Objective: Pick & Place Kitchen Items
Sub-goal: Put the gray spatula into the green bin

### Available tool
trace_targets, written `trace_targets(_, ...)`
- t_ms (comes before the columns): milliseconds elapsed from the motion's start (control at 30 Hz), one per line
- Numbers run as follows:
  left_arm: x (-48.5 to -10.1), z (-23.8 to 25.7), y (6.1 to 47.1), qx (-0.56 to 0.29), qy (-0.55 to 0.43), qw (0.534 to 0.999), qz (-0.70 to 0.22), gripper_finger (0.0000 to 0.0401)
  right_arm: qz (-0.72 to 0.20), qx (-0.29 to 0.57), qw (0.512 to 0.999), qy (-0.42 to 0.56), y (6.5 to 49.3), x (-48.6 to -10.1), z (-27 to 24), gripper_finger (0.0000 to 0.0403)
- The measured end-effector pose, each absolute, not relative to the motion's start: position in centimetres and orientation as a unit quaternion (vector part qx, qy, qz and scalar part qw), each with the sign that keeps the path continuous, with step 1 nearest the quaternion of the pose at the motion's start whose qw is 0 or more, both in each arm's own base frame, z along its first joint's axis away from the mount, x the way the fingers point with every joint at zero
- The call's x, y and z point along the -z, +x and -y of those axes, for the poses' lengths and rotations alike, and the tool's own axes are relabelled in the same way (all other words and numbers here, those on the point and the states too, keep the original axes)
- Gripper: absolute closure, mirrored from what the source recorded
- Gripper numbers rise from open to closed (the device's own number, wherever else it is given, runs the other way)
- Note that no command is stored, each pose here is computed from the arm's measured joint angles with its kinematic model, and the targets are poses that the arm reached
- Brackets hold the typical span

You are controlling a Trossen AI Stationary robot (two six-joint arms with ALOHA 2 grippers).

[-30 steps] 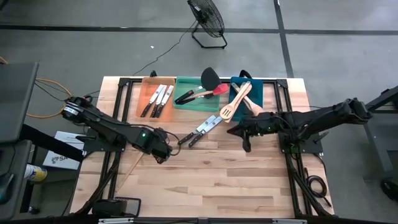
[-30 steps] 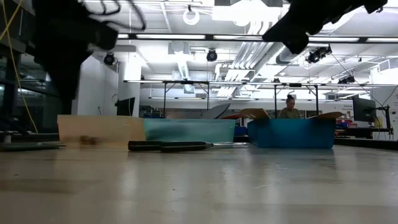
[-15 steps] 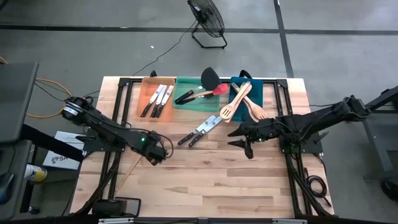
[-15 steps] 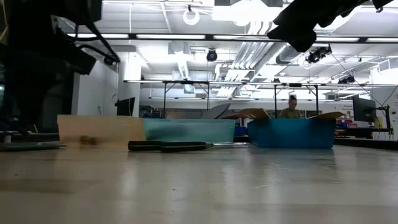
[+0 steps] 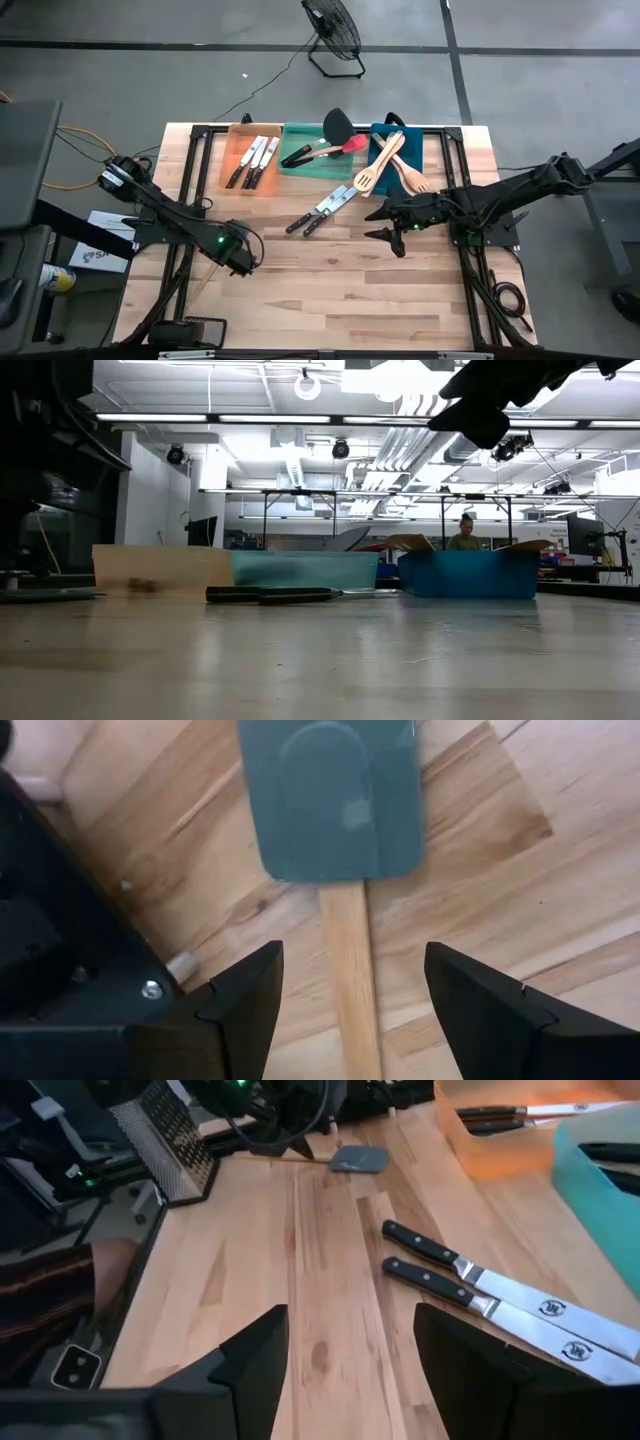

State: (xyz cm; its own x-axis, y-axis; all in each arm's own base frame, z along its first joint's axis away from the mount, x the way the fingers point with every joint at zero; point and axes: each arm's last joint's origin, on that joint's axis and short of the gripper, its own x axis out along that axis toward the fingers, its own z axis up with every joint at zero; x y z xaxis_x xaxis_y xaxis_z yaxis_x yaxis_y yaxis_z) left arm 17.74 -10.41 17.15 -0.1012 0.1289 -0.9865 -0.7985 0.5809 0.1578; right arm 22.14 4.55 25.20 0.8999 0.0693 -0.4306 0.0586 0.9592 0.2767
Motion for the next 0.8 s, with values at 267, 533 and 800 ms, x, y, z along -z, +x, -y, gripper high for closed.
trace_targets(267, -15.3, 10.1, 17.2, -0.373, -0.275, 0.618, -0.635, 0.0165, -0.218, -0.006, 0.965, 0.144, 22.2, -25.3, -4.6, 0.0194)
trace_targets(533, -13.6, 9.6, 16.2, -0.366, -0.288, 0.604, -0.646, 0.0166, -0.218, -0.006, 0.965, 0.142, 22.2, -25.3, -4.6, 0.0194)
trace_targets(800, -13.0, 9.5, 15.9, -0.364, -0.29, 0.604, -0.647, 0.0216, -0.217, -0.006, 0.966, 0.143, 22.2, -25.3, -4.6, 0.0194)
